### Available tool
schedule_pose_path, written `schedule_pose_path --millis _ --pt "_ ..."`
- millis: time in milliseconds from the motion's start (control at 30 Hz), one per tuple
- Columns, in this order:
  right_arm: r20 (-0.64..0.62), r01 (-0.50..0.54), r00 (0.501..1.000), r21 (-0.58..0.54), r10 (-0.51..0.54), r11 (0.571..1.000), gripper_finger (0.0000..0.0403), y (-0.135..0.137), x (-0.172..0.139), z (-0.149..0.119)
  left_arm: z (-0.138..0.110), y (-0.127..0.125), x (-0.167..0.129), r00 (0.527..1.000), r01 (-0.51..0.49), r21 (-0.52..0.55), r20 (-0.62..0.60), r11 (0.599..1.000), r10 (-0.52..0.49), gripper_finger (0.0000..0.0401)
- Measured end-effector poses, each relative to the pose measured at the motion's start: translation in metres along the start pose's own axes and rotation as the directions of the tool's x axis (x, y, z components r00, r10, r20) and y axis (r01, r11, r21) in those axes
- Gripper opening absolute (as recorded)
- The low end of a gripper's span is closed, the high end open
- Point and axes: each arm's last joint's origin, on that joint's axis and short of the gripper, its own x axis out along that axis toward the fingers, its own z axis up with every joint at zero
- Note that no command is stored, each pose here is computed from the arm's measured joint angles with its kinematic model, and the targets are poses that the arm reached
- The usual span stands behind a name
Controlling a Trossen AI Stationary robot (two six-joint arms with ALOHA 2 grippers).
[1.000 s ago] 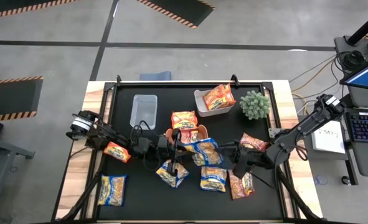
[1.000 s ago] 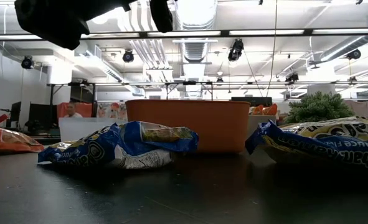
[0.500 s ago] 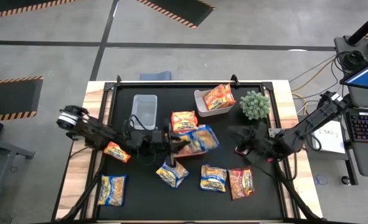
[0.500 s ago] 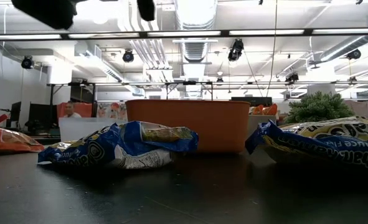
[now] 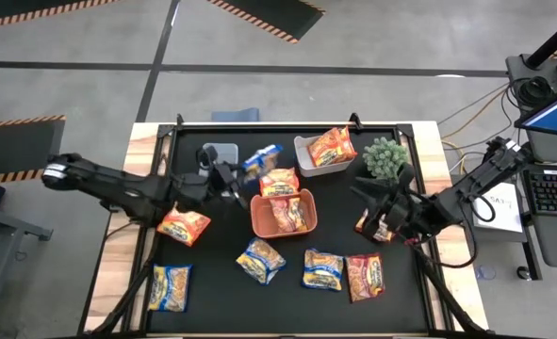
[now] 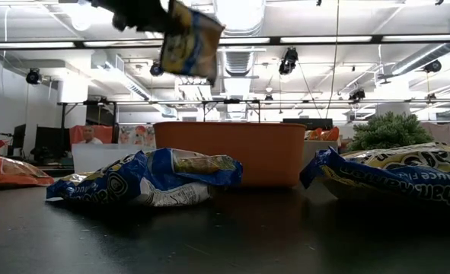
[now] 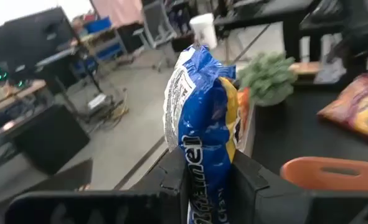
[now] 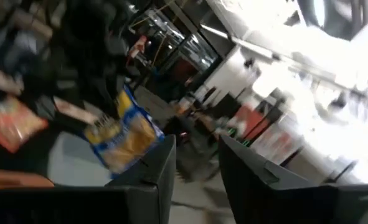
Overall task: Sort Maruchan noodles
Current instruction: Put the blue noodle packet into the transparent bin
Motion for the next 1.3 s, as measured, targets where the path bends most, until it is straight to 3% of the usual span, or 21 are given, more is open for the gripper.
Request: schedule_pose_path --millis 67,233,433,600,800,1000,1067,1167,1300 --pt "-0.013 0.007 1.0 0.08 -0.006 0.997 0.0102 -0.002 0.002 -0.002 -0.002 0.01 -0.001 0.999 0.028 0.007 -0.016 1.0 -0.028 0.005" --pt "-0.025 -0.018 0.999 0.148 0.022 0.989 0.0084 -0.007 0.009 -0.012 -0.002 0.022 -0.004 0.989 0.147 0.093 0.022 0.985 -0.149 0.0047" --pt "0.03 -0.108 0.994 0.239 0.104 0.965 0.0067 -0.02 0.032 -0.03 -0.01 0.045 -0.011 0.986 0.14 0.143 0.065 0.98 -0.15 0.0046" --pt "0.056 -0.184 0.983 0.314 0.176 0.931 0.0064 -0.034 0.066 -0.057 -0.023 0.062 -0.012 0.989 0.113 0.123 0.077 0.986 -0.123 0.0045" --pt "0.034 -0.254 0.964 0.404 0.263 0.879 0.0063 -0.058 0.108 -0.106 -0.032 0.067 -0.013 0.98 0.163 0.121 0.093 0.979 -0.175 0.0043" --pt "0.18 -0.413 0.91 0.459 0.373 0.787 0.0066 -0.073 0.131 -0.133 -0.029 0.069 -0.025 0.961 0.22 -0.02 0.178 0.975 -0.213 0.0043" --pt "0.229 -0.481 0.877 0.457 0.423 0.749 0.0065 -0.072 0.132 -0.134 -0.027 0.069 -0.03 0.943 0.282 -0.085 0.211 0.956 -0.259 0.0043" --pt "0.247 -0.519 0.854 0.453 0.458 0.725 0.0063 -0.068 0.132 -0.133 -0.024 0.067 -0.035 0.909 0.378 -0.149 0.245 0.913 -0.337 0.0043" --pt "0.244 -0.539 0.84 0.482 0.484 0.691 0.0066 -0.061 0.134 -0.133 -0.027 0.061 -0.035 0.883 0.445 -0.162 0.242 0.881 -0.402 0.0044"
